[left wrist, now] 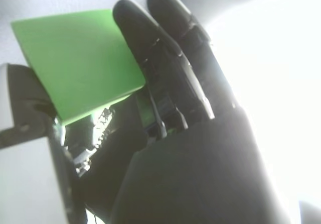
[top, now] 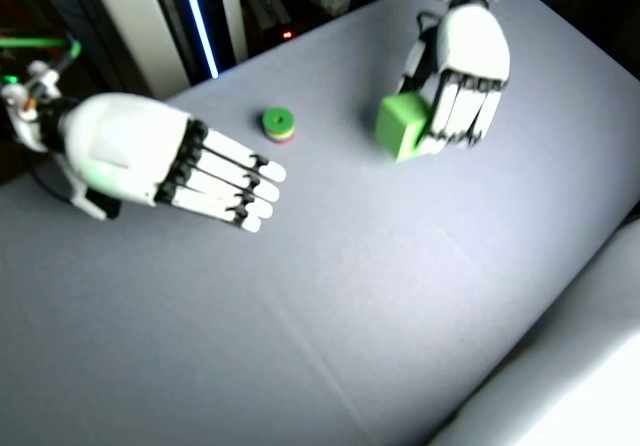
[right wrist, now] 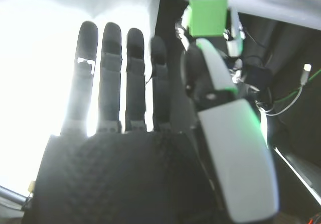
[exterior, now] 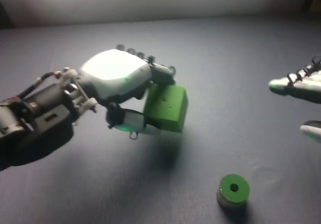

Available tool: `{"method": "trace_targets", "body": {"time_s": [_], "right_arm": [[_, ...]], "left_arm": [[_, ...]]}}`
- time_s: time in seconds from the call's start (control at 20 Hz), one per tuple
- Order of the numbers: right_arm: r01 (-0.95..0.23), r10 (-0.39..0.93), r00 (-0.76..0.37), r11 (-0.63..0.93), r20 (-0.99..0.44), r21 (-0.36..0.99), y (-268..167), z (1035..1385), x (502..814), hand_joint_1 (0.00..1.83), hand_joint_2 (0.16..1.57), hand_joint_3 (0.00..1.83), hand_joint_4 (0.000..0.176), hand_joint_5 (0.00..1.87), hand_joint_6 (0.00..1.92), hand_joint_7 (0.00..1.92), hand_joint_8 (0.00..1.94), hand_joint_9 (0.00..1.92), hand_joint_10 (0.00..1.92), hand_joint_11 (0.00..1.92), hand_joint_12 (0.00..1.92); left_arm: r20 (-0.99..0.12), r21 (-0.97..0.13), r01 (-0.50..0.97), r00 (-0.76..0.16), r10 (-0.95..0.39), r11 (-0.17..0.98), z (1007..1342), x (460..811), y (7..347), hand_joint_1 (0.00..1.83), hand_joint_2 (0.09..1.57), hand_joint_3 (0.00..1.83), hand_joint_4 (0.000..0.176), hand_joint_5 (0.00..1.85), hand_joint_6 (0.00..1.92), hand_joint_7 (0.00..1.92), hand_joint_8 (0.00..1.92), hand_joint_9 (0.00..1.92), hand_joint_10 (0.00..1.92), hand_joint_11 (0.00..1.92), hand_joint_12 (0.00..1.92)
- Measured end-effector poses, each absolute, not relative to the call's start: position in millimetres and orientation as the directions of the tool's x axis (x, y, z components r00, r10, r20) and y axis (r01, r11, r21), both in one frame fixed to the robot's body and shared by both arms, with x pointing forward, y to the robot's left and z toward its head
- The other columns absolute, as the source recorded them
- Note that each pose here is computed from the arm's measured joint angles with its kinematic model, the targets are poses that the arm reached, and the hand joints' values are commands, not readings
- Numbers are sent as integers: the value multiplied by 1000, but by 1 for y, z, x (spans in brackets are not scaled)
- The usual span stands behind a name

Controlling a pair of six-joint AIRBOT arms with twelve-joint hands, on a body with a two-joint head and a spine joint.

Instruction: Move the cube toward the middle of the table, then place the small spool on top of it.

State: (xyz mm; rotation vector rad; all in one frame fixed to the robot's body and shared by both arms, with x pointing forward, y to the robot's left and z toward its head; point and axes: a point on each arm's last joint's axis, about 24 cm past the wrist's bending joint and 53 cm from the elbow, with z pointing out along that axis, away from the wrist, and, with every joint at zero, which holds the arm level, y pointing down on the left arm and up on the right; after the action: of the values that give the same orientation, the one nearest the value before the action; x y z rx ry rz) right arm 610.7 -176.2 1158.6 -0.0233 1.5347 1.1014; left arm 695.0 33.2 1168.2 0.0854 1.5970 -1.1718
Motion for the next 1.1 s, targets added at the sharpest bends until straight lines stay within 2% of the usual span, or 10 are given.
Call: {"method": "trace_targets", "body": {"time_s": [0.05, 0.1, 0.15, 0.2, 0.3, 0.5, 0.7, 0.85, 1.0, 1.1], "right_arm": [[-573, 543, -307, 550, -782, 607, -176, 1162, 612, 453, 1484, 9, 0, 232, 0, 347, 0, 346, 0, 131, 626], [-578, 547, -301, 547, -781, 606, -175, 1164, 613, 429, 1514, 11, 0, 205, 0, 301, 0, 302, 0, 86, 613], [-579, 550, -300, 544, -779, 607, -174, 1164, 613, 447, 1531, 7, 0, 196, 0, 286, 1, 289, 0, 69, 614], [-580, 549, -303, 542, -778, 609, -173, 1163, 613, 450, 1538, 7, 0, 194, 0, 287, 2, 296, 4, 65, 617], [-587, 542, -309, 538, -782, 605, -170, 1162, 611, 428, 1542, 0, 0, 215, 1, 305, 1, 317, 3, 50, 664], [-584, 544, -311, 538, -779, 608, -170, 1162, 611, 483, 1543, 0, 0, 218, 1, 301, 1, 317, 1, 35, 682], [-593, 540, -333, 518, -773, 616, -166, 1161, 607, 609, 1487, 0, 0, 251, 3, 334, 3, 333, 1, 62, 656], [-616, 521, -349, 499, -779, 609, -156, 1161, 600, 882, 1367, 0, 0, 308, 8, 330, 5, 332, 4, 75, 691], [-658, 448, -384, 481, -808, 579, -136, 1159, 588, 797, 1264, 0, 0, 342, 0, 423, 1, 427, 4, 85, 901], [-694, 395, -400, 459, -827, 555, -121, 1159, 579, 798, 1197, 0, 0, 413, 2, 473, 1, 467, 4, 49, 1078]], "left_arm": [[-773, -630, 584, -409, -485, 512, 1163, 696, 29, 1390, 1062, 0, 0, 1003, 896, 1213, 572, 956, 1083, 634, 942], [-775, -630, 577, -417, -475, 520, 1158, 697, 27, 1289, 1047, 5, 0, 1098, 684, 1167, 775, 1028, 674, 658, 1037], [-777, -628, 567, -424, -466, 532, 1152, 700, 27, 1373, 1045, 0, 0, 1078, 717, 1191, 646, 1025, 942, 625, 1023], [-775, -632, 553, -430, -464, 543, 1148, 703, 30, 1286, 1067, 5, 0, 1100, 602, 1081, 977, 936, 731, 585, 1245], [-773, -634, 547, -432, -465, 546, 1147, 705, 30, 946, 1034, 0, 0, 735, 38, 680, 327, 466, 680, 94, 1515], [-773, -634, 545, -440, -457, 549, 1144, 704, 26, 865, 995, 0, 50, 463, 1, 495, 2, 374, 49, 0, 911], [-753, -657, 532, -422, -505, 534, 1152, 701, 41, 930, 927, 0, 98, 280, 0, 232, 0, 221, 0, 0, 678], [-727, -681, 507, -387, -567, 528, 1161, 695, 72, 1047, 907, 0, 79, 239, 1, 137, 0, 149, 2, 0, 714], [-745, -648, 539, -303, -594, 538, 1184, 671, 111, 795, 955, 8, 167, 115, 0, 48, 0, 38, 0, 0, 312], [-746, -635, 560, -268, -609, 532, 1194, 654, 128, 705, 970, 6, 176, 117, 5, 31, 0, 20, 1, 0, 185]]}}
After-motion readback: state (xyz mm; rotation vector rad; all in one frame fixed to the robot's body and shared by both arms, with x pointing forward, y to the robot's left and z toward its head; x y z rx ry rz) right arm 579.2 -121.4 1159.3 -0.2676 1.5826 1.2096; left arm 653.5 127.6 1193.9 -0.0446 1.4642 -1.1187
